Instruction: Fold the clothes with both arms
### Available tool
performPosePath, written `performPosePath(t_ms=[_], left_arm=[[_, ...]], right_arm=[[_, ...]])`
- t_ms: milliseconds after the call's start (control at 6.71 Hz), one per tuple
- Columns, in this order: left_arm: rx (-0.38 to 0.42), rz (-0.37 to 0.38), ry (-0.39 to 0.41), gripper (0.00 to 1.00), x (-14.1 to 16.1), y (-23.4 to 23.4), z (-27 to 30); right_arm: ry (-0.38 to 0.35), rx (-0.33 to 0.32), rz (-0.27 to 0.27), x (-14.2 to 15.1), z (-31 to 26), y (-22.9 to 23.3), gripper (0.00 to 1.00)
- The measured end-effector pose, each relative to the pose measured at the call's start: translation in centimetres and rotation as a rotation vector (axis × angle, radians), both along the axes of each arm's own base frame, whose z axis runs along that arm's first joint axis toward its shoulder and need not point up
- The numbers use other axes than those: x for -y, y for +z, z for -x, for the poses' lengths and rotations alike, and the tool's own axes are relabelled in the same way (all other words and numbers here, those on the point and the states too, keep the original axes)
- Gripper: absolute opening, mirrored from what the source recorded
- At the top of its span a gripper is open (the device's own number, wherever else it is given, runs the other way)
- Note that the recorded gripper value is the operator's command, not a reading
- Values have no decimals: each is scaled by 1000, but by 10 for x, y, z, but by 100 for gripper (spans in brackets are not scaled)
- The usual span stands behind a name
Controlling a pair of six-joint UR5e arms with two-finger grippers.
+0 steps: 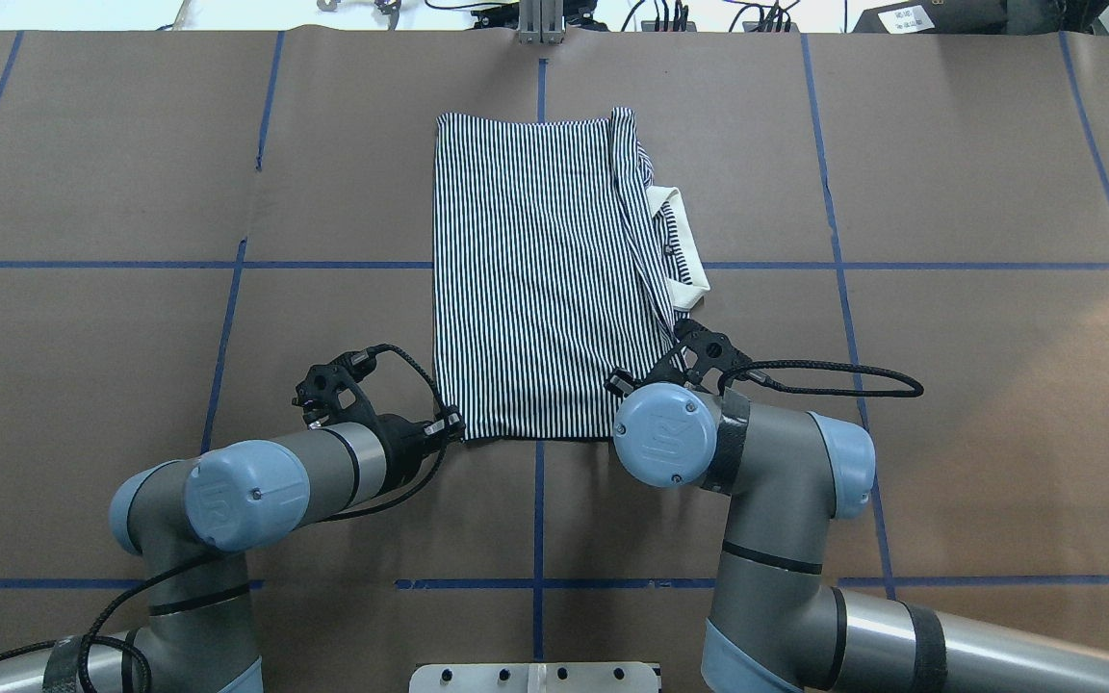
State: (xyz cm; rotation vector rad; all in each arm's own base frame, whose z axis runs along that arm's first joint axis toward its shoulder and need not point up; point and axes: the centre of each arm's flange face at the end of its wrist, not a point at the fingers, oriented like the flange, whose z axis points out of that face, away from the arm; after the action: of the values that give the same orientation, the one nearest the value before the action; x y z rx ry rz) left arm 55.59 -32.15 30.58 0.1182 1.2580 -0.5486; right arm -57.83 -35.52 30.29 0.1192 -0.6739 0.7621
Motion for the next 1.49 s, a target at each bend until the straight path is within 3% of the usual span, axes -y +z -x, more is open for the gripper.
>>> performPosePath(t_ms=[149,298,447,1489], left_arm=[[-1,0,0,0,0,0,0],[-2,0,1,0,-1,-1,0],[-2,0,1,0,-1,-1,0],[0,-1,5,0,-3,0,-1]], right_arm=[[0,-3,1,0,1,1,62],[1,-3,2,1,2,1,7],[5,-1,3,2,4,-1,0],[17,4,7,6,4,-18,0]])
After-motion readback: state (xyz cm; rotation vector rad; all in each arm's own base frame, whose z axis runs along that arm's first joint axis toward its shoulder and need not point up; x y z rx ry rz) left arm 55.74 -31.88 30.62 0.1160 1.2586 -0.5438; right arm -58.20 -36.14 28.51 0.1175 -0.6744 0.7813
